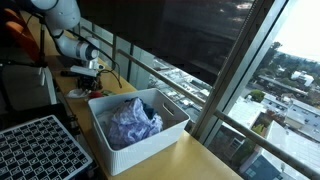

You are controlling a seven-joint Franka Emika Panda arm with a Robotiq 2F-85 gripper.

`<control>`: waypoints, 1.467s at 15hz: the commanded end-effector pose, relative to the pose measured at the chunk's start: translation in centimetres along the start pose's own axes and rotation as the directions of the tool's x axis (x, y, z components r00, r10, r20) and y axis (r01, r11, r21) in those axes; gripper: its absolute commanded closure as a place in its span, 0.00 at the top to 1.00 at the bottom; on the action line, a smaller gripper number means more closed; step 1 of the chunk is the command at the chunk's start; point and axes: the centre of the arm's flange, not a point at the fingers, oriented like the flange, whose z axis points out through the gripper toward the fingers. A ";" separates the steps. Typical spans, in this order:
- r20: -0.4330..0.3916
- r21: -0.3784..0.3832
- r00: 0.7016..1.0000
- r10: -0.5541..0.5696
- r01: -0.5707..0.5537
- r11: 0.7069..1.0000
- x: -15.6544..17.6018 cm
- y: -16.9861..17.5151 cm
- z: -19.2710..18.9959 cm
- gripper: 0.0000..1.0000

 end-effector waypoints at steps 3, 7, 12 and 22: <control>-0.049 -0.024 0.999 -0.004 0.003 1.000 -0.8 2.7 -4.6 0.00; -0.114 -0.105 0.993 0.034 -0.046 0.993 -2.4 6.8 -11.8 0.00; -0.213 -0.173 0.966 0.149 -0.187 0.967 -8.8 10.3 -21.6 0.00; -0.237 -0.177 0.868 0.436 -0.479 0.860 -23.4 22.9 -19.3 0.00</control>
